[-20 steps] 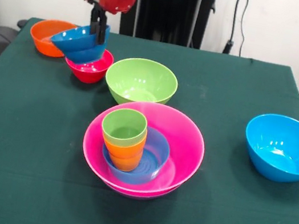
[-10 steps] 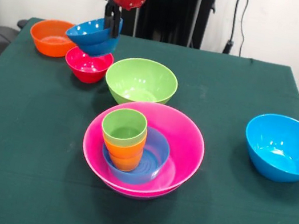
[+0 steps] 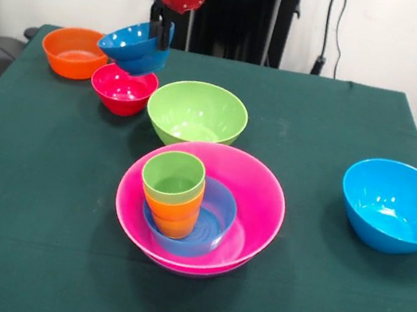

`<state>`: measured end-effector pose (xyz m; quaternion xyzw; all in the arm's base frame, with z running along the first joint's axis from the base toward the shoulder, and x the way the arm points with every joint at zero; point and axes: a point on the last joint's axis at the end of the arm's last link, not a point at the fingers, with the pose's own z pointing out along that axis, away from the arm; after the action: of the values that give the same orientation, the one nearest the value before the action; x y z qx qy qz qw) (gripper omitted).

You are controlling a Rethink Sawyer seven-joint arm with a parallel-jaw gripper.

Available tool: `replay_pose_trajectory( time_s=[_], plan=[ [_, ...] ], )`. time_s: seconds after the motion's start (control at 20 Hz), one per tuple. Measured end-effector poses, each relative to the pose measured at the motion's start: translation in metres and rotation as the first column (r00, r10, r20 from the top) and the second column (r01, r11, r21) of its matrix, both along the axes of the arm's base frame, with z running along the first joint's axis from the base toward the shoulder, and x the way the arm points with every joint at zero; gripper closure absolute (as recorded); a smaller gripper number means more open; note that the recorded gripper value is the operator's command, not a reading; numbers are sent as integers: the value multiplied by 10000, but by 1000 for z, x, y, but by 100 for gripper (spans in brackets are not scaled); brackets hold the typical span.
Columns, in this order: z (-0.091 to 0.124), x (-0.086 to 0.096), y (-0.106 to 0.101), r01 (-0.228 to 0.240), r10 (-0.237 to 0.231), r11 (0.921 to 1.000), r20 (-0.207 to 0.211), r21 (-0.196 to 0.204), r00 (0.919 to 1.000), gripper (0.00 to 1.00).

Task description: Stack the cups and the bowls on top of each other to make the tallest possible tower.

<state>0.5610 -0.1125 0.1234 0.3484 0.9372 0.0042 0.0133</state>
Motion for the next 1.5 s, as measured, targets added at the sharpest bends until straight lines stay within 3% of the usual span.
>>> replay_pose_trajectory(
  time_s=[0.4,0.75,1.5],
  plan=[
    [-17,-10,-12,280,-273,9993,-285,229,9992,100],
    [-28,-19,-24,256,-249,9995,-344,198,9991,100],
    [-33,-32,-50,464,-461,9989,-417,70,9981,100]
  ],
)
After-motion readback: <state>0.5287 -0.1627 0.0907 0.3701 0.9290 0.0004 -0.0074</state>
